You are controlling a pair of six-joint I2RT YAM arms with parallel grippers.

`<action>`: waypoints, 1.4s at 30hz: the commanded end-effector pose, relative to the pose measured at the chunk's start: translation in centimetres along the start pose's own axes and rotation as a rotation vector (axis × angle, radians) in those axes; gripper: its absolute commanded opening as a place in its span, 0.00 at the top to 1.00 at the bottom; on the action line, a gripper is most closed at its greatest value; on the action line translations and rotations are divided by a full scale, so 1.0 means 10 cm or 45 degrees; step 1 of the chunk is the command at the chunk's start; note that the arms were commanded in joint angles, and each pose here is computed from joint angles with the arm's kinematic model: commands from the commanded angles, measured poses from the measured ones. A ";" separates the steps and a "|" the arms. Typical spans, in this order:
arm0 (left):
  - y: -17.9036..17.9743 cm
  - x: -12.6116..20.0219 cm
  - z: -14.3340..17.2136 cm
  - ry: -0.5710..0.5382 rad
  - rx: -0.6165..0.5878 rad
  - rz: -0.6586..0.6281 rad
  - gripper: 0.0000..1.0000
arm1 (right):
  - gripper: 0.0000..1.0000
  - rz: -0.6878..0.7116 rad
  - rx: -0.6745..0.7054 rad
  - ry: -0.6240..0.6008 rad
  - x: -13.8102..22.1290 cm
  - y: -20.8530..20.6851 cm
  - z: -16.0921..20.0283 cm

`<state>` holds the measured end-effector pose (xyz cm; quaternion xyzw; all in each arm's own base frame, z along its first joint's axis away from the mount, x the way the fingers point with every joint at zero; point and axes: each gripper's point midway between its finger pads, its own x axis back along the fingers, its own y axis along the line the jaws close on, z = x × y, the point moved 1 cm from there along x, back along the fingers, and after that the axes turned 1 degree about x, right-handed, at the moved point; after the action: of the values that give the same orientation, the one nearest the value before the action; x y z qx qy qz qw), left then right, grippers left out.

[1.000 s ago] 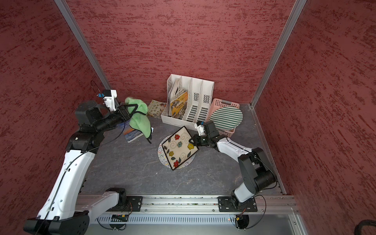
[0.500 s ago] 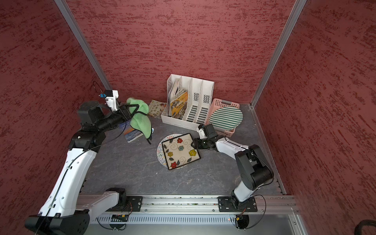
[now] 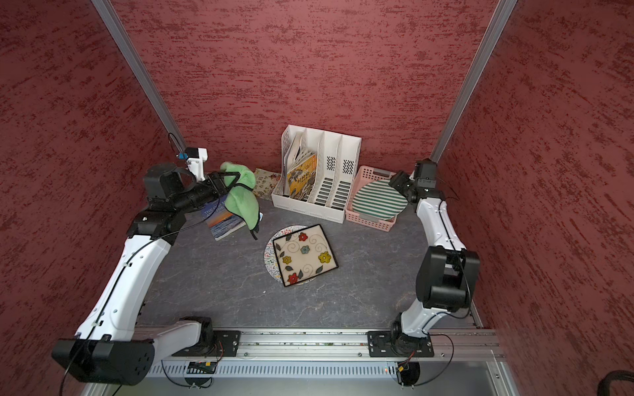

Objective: Wipe the wet plate dry
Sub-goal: Place the plate on the plate, then pick up the plate from the bin.

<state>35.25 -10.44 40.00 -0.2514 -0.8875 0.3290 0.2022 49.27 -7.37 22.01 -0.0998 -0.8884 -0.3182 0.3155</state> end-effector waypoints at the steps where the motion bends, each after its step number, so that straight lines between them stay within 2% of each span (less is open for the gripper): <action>1: -0.10 0.06 -0.08 -0.055 -0.022 0.051 1.00 | 0.18 0.174 -0.091 0.202 -0.33 -0.39 0.24; 6: -0.06 0.08 -0.05 -0.073 -0.004 0.032 1.00 | 0.21 0.222 -0.161 0.268 -0.72 -0.70 0.23; 11: -0.05 0.08 -0.05 -0.071 0.022 0.030 1.00 | 0.35 0.153 -0.134 0.282 -0.93 -0.73 0.22; 14: -0.04 0.05 -0.06 -0.054 0.024 0.018 1.00 | 0.54 0.166 -0.127 0.282 -0.93 -0.76 0.21; 15: -0.03 0.03 -0.07 -0.052 0.022 0.018 1.00 | 0.58 0.175 -0.125 0.278 -0.91 -0.77 0.22; 18: -0.03 -0.02 -0.10 -0.048 0.024 0.030 1.00 | 0.61 0.172 -0.105 0.260 -0.85 -0.75 0.20; 24: 0.00 -0.11 -0.10 -0.031 0.029 0.049 1.00 | 0.90 0.138 -0.095 0.291 -0.79 -0.70 0.26; 30: 0.02 -0.15 -0.10 -0.022 0.030 0.060 1.00 | 1.00 0.077 -0.065 0.257 -0.67 -0.57 0.17; 35: -0.06 -0.15 -0.16 -0.027 0.024 0.086 1.00 | 1.00 -0.179 -0.081 0.145 -0.36 -0.04 -0.19; 42: -0.31 -0.10 -0.32 -0.069 0.003 0.160 1.00 | 1.00 -0.394 -0.103 -0.300 0.69 0.64 -0.94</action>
<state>37.16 -11.09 40.84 -0.2692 -0.8731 0.3555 0.1971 51.74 -8.59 25.09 -0.0394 -0.8745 -0.3867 0.2901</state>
